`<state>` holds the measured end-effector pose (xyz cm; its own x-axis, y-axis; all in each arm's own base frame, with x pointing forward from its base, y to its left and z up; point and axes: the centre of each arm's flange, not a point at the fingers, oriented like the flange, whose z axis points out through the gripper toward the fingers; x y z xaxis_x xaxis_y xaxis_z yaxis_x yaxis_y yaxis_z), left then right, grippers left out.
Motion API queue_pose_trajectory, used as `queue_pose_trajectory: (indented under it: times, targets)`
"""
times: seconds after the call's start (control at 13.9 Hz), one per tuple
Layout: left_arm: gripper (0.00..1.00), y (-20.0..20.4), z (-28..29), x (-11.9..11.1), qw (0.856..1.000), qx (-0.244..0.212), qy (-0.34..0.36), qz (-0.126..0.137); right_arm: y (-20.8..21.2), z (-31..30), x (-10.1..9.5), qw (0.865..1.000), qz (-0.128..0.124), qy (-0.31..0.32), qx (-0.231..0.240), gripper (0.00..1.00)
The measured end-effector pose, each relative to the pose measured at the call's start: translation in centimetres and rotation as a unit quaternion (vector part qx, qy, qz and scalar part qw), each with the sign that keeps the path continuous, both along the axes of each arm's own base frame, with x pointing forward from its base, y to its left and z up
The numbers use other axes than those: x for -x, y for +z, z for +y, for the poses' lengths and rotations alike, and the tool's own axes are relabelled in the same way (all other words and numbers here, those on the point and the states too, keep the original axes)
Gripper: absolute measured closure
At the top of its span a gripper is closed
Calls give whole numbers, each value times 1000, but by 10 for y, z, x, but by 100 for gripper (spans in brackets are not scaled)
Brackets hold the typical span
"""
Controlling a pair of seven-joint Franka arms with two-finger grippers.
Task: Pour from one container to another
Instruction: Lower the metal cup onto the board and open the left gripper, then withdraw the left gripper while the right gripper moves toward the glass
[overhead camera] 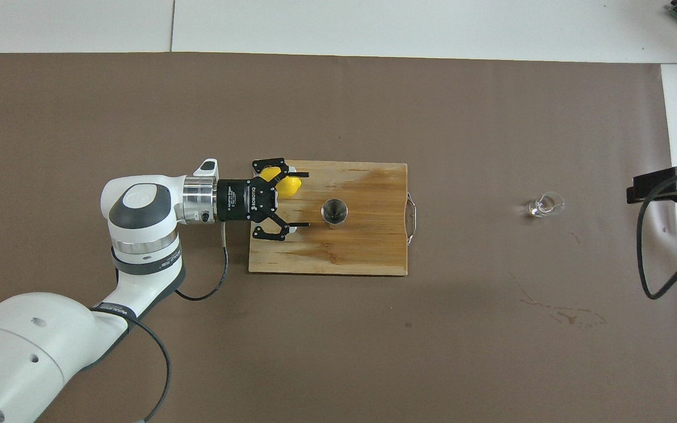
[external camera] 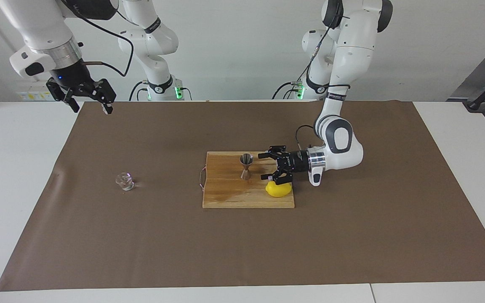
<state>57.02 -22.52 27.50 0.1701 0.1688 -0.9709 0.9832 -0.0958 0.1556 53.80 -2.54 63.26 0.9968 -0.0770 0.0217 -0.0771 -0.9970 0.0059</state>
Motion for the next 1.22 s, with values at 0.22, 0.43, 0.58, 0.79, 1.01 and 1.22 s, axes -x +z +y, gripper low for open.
queue_pose_trajectory:
  times: [0.22, 0.43, 0.58, 0.79, 1.01, 1.22]
  targets:
    - [0, 26, 35, -17, 995, -65, -54, -54, 0, 0, 0, 1000, 0, 0, 0, 0]
    - [0, 54, 74, -32, 981, -134, -95, -99, 0, 0, 0, 1000, 0, 0, 0, 0]
    - [0, 74, 86, -38, 967, -178, -129, -128, 0, 0, 0, 1000, 0, 0, 0, 0]
    - [0, 112, 92, -47, 935, -245, -186, -177, 0, 0, 0, 1000, 0, 0, 0, 0]
    - [0, 152, 104, -55, 878, -317, -252, -253, 0, 0, 0, 1000, 0, 0, 0, 0]
    - [0, 167, 118, -57, 802, -347, -344, -344, -1, 0, 1, 1000, 3, 15, -1, 0]
